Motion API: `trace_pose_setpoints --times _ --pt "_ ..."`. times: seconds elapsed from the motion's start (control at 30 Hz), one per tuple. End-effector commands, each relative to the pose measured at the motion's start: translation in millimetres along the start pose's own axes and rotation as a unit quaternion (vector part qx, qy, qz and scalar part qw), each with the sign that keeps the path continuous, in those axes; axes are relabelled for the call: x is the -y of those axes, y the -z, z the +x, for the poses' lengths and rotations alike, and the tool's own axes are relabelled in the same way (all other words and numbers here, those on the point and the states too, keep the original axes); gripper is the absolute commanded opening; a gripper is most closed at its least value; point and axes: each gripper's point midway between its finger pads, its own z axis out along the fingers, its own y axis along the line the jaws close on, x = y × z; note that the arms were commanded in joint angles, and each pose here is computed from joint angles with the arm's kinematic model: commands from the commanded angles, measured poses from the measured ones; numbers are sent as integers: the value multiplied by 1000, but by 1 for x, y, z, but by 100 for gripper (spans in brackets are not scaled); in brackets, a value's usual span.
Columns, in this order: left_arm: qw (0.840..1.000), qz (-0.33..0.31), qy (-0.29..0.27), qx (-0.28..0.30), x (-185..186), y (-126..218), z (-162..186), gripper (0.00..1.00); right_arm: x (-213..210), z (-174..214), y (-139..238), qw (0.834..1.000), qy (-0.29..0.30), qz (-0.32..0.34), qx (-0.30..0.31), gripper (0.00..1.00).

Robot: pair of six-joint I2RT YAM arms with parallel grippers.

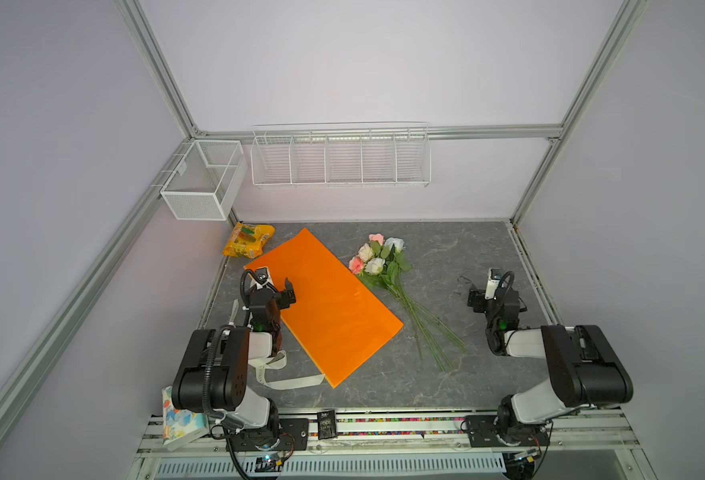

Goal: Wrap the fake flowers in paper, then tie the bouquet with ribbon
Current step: 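Raise both arms from the rest pose toward the table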

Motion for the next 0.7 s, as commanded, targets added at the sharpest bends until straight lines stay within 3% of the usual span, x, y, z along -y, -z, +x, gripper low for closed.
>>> trace_pose_setpoints --times 0.0,0.67 --pt "1000 3 -3 9 3 -3 -8 99 -1 -11 0 1000 -3 -3 18 89" --pt "1000 4 -3 9 3 -3 -7 98 -3 -11 1 1000 -2 -10 17 89"
